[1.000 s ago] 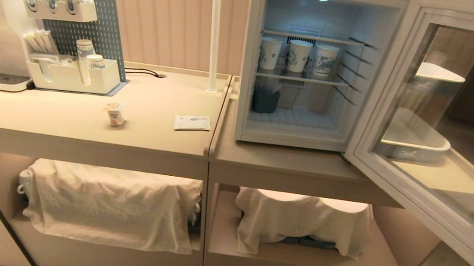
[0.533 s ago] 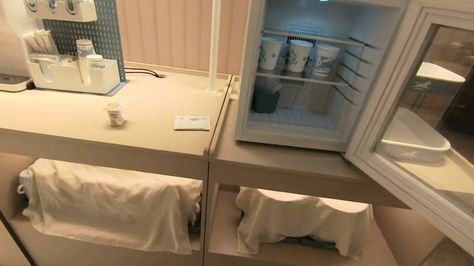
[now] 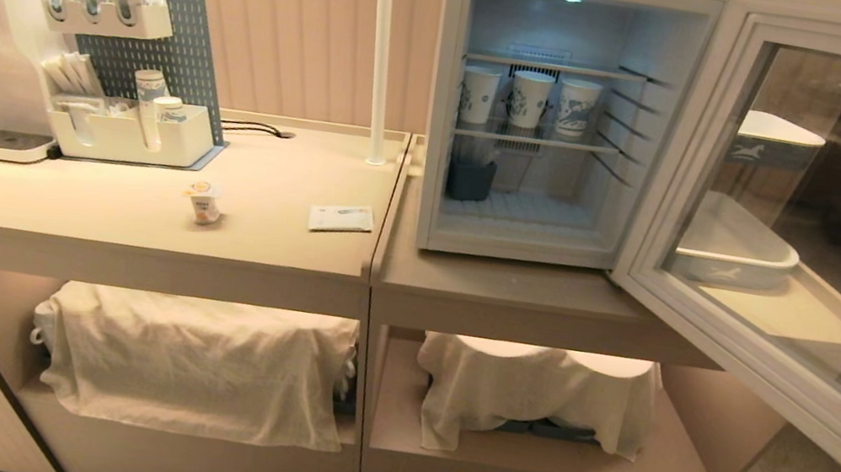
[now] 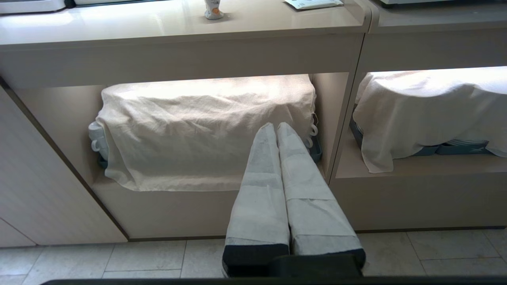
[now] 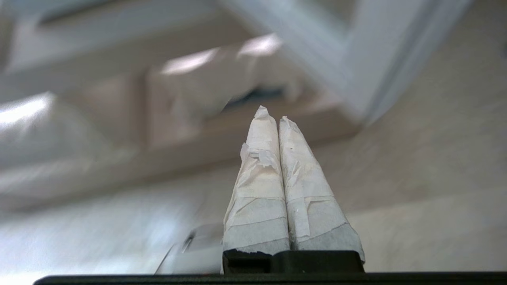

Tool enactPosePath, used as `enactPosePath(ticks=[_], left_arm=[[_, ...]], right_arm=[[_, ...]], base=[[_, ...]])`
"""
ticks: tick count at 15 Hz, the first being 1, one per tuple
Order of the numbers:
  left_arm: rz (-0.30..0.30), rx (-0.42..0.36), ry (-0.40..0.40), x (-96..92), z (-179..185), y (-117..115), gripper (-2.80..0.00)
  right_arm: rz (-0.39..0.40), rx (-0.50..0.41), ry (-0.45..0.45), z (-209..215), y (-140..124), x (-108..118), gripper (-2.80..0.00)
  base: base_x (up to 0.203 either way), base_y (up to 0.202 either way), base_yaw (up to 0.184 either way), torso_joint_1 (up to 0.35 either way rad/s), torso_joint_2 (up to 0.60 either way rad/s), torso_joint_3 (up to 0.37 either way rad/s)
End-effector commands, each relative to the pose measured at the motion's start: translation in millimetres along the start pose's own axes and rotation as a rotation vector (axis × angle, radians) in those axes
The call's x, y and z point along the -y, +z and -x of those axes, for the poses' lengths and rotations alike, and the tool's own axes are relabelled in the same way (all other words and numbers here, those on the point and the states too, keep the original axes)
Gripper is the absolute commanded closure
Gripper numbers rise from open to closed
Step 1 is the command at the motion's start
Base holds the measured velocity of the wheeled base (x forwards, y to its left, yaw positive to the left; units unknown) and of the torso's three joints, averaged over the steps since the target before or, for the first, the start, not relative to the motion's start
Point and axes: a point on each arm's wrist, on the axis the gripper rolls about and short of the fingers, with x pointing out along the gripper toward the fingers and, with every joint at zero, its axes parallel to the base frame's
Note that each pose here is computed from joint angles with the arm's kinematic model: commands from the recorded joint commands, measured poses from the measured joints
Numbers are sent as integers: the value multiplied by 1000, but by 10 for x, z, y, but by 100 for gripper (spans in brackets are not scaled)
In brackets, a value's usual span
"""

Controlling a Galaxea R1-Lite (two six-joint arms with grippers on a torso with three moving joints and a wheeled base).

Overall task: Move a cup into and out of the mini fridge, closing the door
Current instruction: Open the freezer door

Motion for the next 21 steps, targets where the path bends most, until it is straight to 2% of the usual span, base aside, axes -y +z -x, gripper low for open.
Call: enactPosePath(ticks=[1, 3, 5, 7, 9, 13, 16, 18, 20, 21], left_arm=[[0, 0, 2, 0, 0, 1, 0], [0, 0, 0, 0, 0, 1, 0], [0, 0, 1, 0, 0, 1, 0], [0, 0, 1, 0, 0, 0, 0], [0, 0, 1, 0, 0, 1, 0], [0, 0, 2, 0, 0, 1, 0], [0, 0, 0, 0, 0, 1, 0], [0, 0, 1, 0, 0, 1, 0], [0, 0, 0, 0, 0, 1, 0], [0, 0, 1, 0, 0, 1, 0]], right_arm=[[-12, -74, 84, 143, -149, -33, 0], [-11, -105, 143, 213, -252, -48, 0], [-8, -138, 259, 280, -418, -63, 0], [3, -138, 323, 347, -564, -56, 0], [9, -110, 335, 442, -702, -34, 0], [46, 24, 357, 621, -1096, 31, 0], [151, 161, 418, 735, -1346, 62, 0], [198, 225, 427, 780, -1500, 86, 0], [205, 253, 370, 737, -1669, 122, 0], [198, 269, 298, 698, -1736, 146, 0]], base=[[0, 0, 0, 0, 0, 0], [0, 0, 0, 0, 0, 0], [0, 0, 0, 0, 0, 0], [0, 0, 0, 0, 0, 0], [0, 0, 0, 0, 0, 0], [0, 0, 0, 0, 0, 0], [0, 0, 0, 0, 0, 0], [0, 0, 0, 0, 0, 0], [0, 0, 0, 0, 0, 0], [0, 0, 0, 0, 0, 0]])
